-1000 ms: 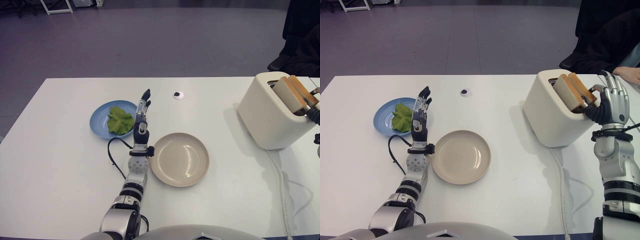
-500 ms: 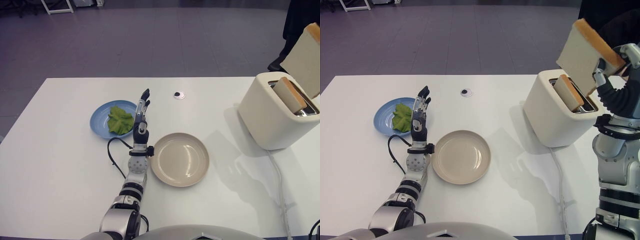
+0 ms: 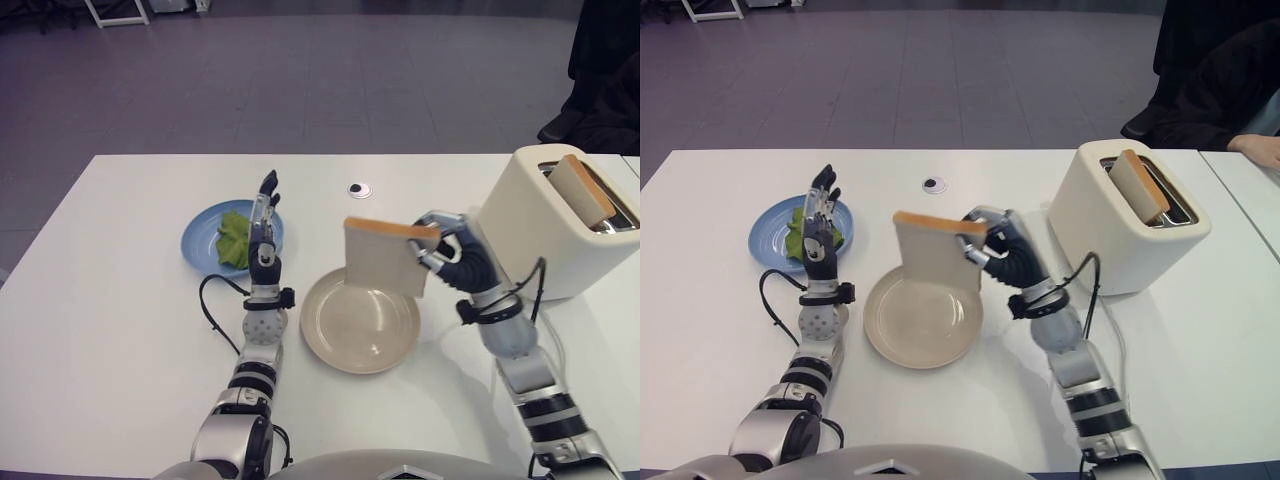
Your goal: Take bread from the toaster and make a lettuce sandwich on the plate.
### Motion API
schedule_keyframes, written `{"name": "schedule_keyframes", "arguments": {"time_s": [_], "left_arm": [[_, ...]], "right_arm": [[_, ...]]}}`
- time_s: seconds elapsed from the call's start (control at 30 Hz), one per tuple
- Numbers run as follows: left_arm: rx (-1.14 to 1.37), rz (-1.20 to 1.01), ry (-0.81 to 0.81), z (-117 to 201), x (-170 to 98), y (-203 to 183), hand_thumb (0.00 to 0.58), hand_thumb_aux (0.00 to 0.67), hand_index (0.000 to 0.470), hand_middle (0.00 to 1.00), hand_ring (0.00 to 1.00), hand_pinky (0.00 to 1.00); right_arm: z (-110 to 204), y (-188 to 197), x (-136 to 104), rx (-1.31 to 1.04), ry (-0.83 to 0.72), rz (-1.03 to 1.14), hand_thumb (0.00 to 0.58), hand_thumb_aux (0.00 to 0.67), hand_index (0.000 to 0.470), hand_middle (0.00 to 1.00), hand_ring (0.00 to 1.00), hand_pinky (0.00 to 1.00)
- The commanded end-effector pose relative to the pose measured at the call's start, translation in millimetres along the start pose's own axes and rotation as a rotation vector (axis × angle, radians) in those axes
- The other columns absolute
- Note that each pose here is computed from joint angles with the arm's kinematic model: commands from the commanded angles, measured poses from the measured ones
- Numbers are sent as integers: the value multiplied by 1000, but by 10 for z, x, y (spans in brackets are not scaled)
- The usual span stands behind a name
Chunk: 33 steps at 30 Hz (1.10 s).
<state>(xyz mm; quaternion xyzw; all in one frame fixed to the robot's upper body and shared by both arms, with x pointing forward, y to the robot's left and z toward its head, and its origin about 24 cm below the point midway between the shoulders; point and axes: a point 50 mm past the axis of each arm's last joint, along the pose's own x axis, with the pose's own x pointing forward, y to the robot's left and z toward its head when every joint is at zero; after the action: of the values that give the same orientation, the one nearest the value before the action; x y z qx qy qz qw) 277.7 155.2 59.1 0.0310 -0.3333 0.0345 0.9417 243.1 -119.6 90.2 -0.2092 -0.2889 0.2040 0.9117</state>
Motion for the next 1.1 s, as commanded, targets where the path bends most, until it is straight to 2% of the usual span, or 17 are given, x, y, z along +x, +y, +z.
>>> {"name": "schedule_keyframes", "arguments": {"time_s": [0.03,0.27,0.3,0.33,0.37,0.4,0.53,0.7,0.77,0.87,1.0,1.1], "left_arm": [[-3,3,-19,12,53,7,0,0,0,0,0,0],[29,5,-67,66,154,86,0,0,0,0,0,0],[41,9,-83,89,174,117,0,0,0,0,0,0],[57,13,-105,121,198,155,0,0,0,0,0,0],[80,13,-128,156,222,196,0,0,0,0,0,0],[113,12,-154,198,240,250,0,0,0,0,0,0],[275,-1,-203,323,228,460,0,0,0,0,0,0],[804,-157,-165,323,191,868,0,0,0,0,0,0],[1025,-184,-64,179,219,1146,0,0,0,0,0,0],[1316,-251,207,-145,225,1538,0,0,0,0,0,0],[1453,-408,427,-419,132,1597,0,0,0,0,0,0],[1464,-485,516,-524,116,1540,0,0,0,0,0,0]], "right_arm": [[-148,268,-102,76,89,120,580,670,470,1000,1000,1000],[-307,289,-365,46,223,199,580,670,470,1000,1000,1000],[-327,287,-389,29,237,211,580,670,470,961,961,961],[-338,277,-405,6,243,213,573,599,420,863,863,863],[-342,263,-413,-14,245,209,443,344,241,396,396,396],[-338,246,-410,-33,240,201,0,0,0,0,0,0],[-296,196,-340,-88,198,170,0,0,0,0,0,0],[-272,146,-285,-102,178,105,0,0,0,0,0,0],[-259,103,-262,-105,170,70,0,0,0,0,0,0],[-234,78,-236,-96,150,29,0,0,0,0,0,0],[-197,134,-234,-70,122,33,0,0,0,0,0,0],[-224,157,-297,-39,141,19,0,0,0,0,0,0]]}}
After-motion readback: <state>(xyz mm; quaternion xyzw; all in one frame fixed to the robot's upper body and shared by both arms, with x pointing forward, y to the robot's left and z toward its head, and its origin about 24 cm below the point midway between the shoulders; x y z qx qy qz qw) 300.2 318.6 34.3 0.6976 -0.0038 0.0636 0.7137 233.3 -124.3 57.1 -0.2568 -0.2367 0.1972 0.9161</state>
